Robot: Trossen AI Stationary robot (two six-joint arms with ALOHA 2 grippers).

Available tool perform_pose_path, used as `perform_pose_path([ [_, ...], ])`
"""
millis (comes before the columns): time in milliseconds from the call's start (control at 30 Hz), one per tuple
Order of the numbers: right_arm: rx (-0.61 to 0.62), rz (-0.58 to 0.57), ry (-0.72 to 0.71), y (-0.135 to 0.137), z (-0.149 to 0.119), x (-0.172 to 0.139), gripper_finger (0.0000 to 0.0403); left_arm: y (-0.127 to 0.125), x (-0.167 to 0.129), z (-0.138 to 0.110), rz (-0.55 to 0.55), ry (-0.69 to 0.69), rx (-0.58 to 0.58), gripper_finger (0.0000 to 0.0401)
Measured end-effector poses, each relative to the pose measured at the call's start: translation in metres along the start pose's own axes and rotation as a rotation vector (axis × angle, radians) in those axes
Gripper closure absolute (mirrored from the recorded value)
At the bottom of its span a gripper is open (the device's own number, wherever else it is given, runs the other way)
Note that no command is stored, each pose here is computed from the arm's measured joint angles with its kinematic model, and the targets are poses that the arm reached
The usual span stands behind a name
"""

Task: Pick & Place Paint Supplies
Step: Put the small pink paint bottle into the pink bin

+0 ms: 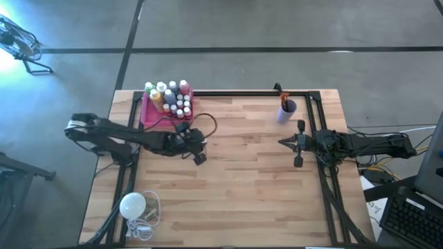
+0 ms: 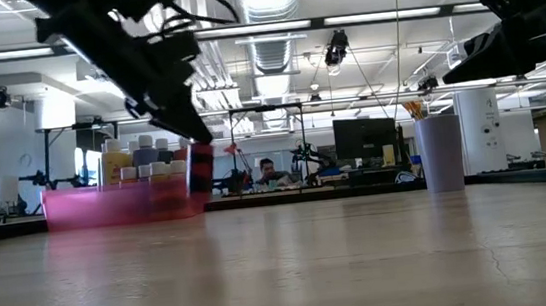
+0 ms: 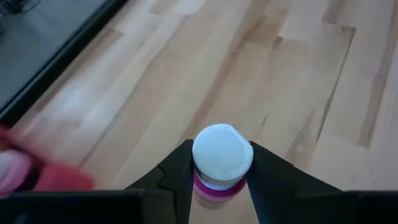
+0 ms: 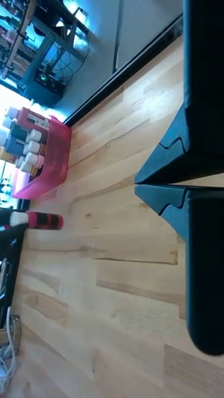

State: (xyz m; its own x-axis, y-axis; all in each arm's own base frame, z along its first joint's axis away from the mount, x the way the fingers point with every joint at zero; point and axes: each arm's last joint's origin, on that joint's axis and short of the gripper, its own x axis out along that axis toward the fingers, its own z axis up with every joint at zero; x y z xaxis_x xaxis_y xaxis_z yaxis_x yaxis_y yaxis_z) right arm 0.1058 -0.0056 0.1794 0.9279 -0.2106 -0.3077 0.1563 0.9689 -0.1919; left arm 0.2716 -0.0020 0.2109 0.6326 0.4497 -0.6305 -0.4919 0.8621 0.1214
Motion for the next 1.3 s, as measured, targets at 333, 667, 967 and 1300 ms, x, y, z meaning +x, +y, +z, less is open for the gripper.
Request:
perform_pose_path([
  [333, 0.0, 0.003, -0.001, 0.0, 0.0, 0.0, 0.0394, 0.041, -0.047, -0.031, 0.06, -0.14, -0.138, 0.0273],
  [667, -0.002, 0.005, -0.001, 0.0, 0.0, 0.0, 0.0394, 0.081, -0.074, -0.055, 0.161, -0.235, -0.27, 0.0273],
  [967, -0.002, 0.008, -0.001, 0.0, 0.0, 0.0, 0.0394, 0.103, -0.081, -0.061, 0.258, -0.223, -0.335, 0.0273],
  [1300, -0.001, 0.008, -0.001, 0.0, 0.0, 0.0, 0.0394, 0.125, -0.073, -0.06, 0.432, -0.193, -0.357, 0.0273],
])
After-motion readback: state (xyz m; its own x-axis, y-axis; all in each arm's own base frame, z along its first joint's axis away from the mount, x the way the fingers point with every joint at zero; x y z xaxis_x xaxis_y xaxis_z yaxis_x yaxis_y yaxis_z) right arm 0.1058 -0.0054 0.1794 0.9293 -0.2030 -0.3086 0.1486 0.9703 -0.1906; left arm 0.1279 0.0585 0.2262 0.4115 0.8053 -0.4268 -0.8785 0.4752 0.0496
